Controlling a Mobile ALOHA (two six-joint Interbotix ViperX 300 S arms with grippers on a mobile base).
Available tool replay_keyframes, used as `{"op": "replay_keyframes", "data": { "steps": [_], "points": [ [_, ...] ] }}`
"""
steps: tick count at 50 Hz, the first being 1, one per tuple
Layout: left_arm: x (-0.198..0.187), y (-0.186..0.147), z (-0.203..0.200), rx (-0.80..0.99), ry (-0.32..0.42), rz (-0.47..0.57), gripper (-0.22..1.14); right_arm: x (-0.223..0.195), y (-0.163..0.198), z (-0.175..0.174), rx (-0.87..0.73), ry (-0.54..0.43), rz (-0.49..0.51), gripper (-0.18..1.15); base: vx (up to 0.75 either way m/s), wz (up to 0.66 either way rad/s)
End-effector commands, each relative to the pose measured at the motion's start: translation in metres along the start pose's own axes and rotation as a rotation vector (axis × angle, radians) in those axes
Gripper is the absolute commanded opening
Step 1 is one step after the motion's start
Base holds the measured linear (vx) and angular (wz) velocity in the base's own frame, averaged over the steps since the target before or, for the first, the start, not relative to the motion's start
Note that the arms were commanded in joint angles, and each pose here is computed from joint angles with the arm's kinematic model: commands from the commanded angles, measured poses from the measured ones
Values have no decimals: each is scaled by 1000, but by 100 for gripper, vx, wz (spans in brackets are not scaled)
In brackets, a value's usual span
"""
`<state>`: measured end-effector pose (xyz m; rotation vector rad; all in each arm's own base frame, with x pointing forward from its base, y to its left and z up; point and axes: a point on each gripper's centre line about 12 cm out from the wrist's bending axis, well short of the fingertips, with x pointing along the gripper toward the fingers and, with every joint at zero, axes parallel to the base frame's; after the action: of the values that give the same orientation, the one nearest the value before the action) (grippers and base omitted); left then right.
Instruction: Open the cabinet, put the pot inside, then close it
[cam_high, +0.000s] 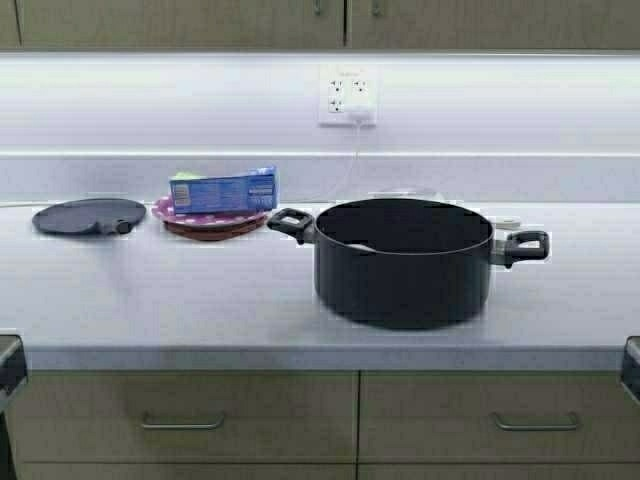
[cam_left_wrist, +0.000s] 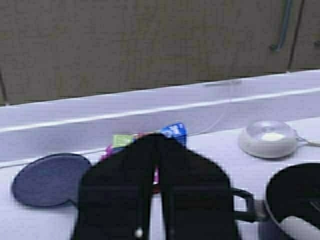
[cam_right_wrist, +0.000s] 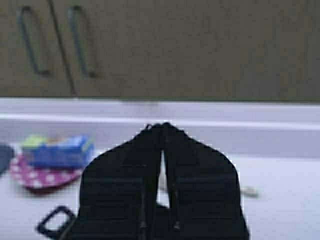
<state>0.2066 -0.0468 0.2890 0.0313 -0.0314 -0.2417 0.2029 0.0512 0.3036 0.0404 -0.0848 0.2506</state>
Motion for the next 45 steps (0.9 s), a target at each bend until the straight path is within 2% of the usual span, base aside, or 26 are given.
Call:
{"op": "replay_keyframes", "data": {
  "steps": [1,6,17,21,27,34,39,45],
  "points": [
    [16,-35,27,-48,-5,-156,110,21,34,28,11,-48,147,111,9,-3],
    [35,-67,33,-50,11,-273,99,44,55,31,20,-37,213,100,8,-3],
    [118,-126,10,-31,108,-386,100,118,79,18,12,-19,233,101,5,-3],
    [152,-144,-2,-27,113,-401,100,144,83,7,7,1,209,101,0,0],
    [204,-159,-14,-111,79,-363,100,181,87,-2,-13,2,164,101,0,0],
    [240,-160,-12,-196,4,-278,100,212,97,-1,-32,-14,126,101,0,0],
    [247,-155,-8,-198,-23,-212,100,226,99,7,-29,-31,87,101,0,1],
    [245,-148,-3,-106,-57,-157,100,232,95,14,-21,-40,44,101,1,1]
  ]
}}
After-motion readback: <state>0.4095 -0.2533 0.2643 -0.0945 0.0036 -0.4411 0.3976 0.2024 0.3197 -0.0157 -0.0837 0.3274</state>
